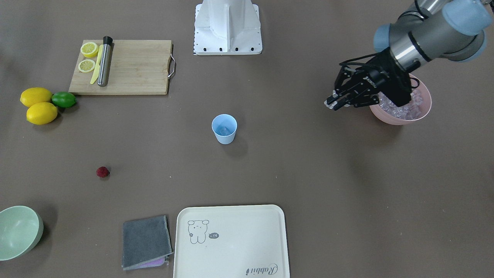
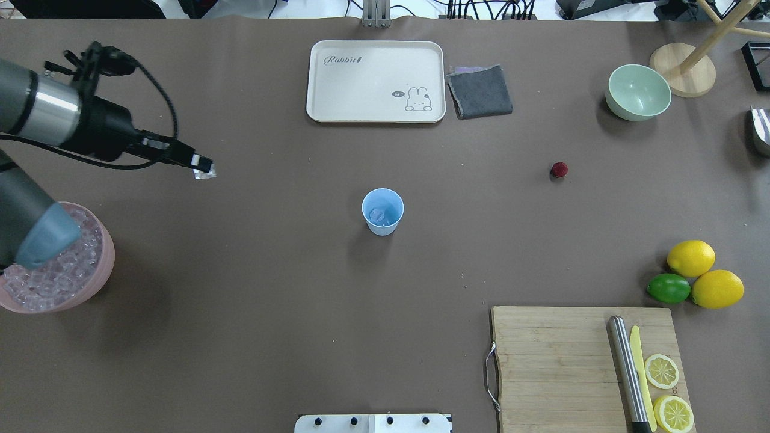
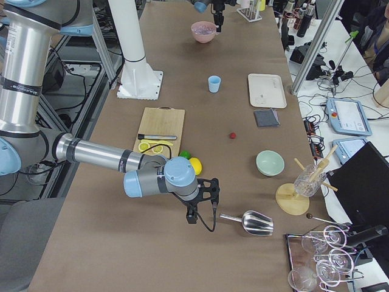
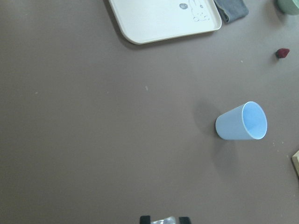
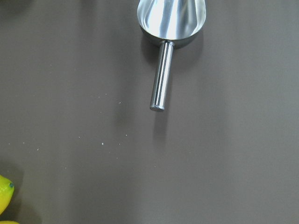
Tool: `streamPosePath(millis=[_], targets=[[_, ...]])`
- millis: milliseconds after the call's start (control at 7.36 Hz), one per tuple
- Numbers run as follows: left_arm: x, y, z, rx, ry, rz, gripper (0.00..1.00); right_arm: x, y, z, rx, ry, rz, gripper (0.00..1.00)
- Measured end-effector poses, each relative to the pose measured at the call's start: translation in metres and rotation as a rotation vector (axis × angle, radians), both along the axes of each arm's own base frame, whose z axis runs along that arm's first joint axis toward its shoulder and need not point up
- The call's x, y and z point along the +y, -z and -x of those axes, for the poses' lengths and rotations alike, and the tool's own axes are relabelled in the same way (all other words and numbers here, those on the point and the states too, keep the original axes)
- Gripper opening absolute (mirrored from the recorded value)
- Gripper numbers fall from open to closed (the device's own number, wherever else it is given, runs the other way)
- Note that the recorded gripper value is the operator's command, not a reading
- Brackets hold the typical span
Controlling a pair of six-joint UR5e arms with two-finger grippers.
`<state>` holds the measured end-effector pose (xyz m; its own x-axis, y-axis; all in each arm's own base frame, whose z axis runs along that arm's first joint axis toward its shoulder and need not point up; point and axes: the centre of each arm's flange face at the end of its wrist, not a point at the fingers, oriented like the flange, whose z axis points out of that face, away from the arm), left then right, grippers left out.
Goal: Put ice and strawberries in cup
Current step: 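Carry the ice cube with the left gripper over the light-blue cup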
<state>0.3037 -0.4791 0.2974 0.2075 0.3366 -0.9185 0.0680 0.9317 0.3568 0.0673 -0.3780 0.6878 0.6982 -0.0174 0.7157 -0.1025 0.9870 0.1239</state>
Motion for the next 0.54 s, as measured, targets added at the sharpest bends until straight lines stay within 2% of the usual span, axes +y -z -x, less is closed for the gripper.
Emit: streamPosePath(millis=[544], targets=[[0.034,0.075,-0.136,0.091,0.195,0.124,0.00,-0.001,0.000,0.001,0.001,0.002,0.000,1.00]])
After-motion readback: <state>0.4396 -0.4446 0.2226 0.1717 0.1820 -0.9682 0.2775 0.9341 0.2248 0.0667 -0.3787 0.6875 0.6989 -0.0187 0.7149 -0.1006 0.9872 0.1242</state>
